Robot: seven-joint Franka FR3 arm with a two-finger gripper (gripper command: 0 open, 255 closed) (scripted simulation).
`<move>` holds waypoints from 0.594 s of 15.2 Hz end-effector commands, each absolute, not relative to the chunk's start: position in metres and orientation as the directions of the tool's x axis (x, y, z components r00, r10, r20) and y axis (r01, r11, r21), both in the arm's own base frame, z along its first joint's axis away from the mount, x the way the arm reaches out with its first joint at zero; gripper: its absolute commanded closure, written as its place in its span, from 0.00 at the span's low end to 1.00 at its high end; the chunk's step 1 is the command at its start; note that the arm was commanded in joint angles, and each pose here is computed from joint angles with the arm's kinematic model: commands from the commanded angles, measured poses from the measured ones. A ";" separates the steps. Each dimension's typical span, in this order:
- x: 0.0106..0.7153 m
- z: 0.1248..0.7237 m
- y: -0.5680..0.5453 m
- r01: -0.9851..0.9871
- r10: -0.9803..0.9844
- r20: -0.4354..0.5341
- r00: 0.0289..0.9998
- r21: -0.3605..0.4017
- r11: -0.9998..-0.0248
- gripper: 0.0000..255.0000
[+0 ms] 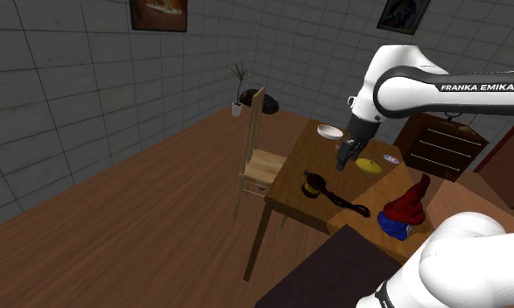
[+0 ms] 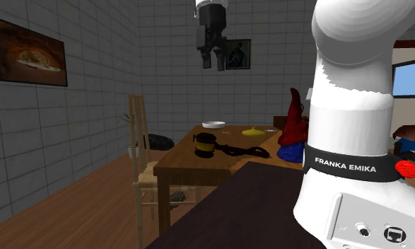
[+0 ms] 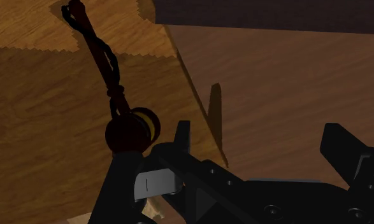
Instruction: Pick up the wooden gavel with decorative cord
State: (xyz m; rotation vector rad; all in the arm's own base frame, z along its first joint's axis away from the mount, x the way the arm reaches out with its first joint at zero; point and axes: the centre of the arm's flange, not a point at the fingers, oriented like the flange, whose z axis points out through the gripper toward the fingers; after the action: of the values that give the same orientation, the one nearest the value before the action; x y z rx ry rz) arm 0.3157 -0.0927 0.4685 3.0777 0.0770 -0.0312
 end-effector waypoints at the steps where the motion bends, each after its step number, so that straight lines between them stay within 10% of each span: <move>1: 0.319 0.450 -0.110 0.054 0.053 -0.018 0.998 0.063 -0.997 0.00; 9: 0.336 0.372 -0.179 0.065 0.064 -0.008 0.998 0.062 -0.996 0.00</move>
State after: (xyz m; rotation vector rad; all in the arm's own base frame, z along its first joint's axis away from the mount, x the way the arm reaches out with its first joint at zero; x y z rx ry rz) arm 0.3349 -0.1689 0.3825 3.0789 0.0963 -0.0153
